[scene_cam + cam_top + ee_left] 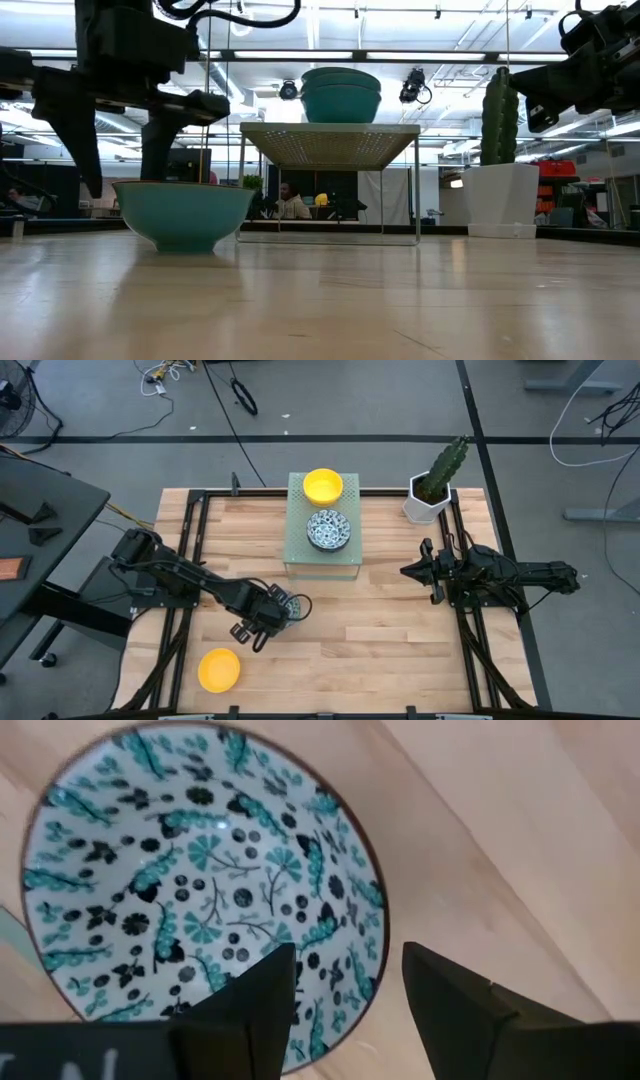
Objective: Pick & Place Mini bowls
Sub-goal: Stack the blue and white bowl on top of the other blue and white bowls on the shelf
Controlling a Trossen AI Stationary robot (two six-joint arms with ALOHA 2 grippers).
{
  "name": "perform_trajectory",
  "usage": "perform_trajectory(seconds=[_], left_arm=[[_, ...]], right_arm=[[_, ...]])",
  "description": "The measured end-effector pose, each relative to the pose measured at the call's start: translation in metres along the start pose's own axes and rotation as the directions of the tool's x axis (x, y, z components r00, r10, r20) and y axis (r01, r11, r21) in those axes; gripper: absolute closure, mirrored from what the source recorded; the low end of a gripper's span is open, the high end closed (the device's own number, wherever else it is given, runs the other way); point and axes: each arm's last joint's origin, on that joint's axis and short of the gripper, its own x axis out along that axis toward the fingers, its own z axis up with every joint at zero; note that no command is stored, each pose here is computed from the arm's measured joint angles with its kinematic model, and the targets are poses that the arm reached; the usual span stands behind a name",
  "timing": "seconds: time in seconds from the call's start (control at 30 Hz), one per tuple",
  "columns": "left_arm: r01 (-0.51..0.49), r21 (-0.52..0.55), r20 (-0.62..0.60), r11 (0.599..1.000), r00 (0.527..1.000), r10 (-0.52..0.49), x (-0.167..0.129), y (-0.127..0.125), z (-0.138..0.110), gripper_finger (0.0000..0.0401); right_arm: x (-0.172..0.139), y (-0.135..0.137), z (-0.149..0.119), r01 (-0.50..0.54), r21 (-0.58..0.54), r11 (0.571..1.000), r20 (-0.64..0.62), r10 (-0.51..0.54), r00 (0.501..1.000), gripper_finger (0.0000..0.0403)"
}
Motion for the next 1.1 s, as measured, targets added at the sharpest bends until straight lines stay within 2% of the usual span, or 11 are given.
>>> perform_trajectory(seconds=[0.5,0.87,1.1], left_arm=[[-0.019,0.027,0.044,0.999,0.999,0.018,-0.0013,-0.0063,0.0069,0.0214],[0.009,0.027,0.062,1.0,0.998,-0.011,-0.0013,-0.0066,0.0078,0.0288],[0.002,0.024,0.058,1.0,0.998,-0.003,0.0041,-0.0055,0.0098,0.0313]], right_arm=[[0.0,0.0,0.0,0.0,0.0,1.0,0.0,0.0,1.0,0.0376],[0.0,0.0,0.0,0.0,0.0,1.0,0.0,0.0,1.0,0.0376],[0.0,0.0,0.0,0.0,0.0,1.0,0.0,0.0,1.0,0.0376]])
